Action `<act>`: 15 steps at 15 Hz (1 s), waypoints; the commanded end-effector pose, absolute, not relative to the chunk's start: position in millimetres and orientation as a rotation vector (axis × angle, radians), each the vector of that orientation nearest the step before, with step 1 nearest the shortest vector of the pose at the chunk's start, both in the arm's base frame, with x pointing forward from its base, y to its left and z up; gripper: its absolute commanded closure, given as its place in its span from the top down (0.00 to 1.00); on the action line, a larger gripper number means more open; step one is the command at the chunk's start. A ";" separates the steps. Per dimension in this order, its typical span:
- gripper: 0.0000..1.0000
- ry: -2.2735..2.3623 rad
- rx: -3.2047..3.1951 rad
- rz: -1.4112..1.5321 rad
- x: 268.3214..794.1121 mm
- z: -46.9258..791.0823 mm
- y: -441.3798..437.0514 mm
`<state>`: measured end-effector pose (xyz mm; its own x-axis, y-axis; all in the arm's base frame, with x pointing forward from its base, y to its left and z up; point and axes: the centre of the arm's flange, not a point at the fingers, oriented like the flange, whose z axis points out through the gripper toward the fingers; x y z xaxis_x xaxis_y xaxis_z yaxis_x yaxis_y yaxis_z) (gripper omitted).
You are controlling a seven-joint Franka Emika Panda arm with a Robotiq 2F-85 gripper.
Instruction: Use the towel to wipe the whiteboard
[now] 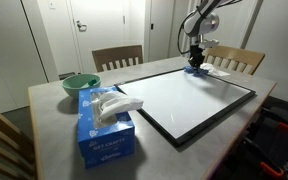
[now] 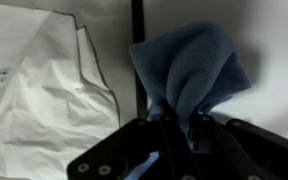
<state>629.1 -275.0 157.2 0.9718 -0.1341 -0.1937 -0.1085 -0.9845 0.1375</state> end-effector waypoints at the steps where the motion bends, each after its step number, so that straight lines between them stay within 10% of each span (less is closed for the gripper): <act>1: 0.04 -0.258 2.944 -0.462 613.7 139.1 -280.2; 15: 0.04 -0.209 2.950 -0.507 552.4 135.0 -263.8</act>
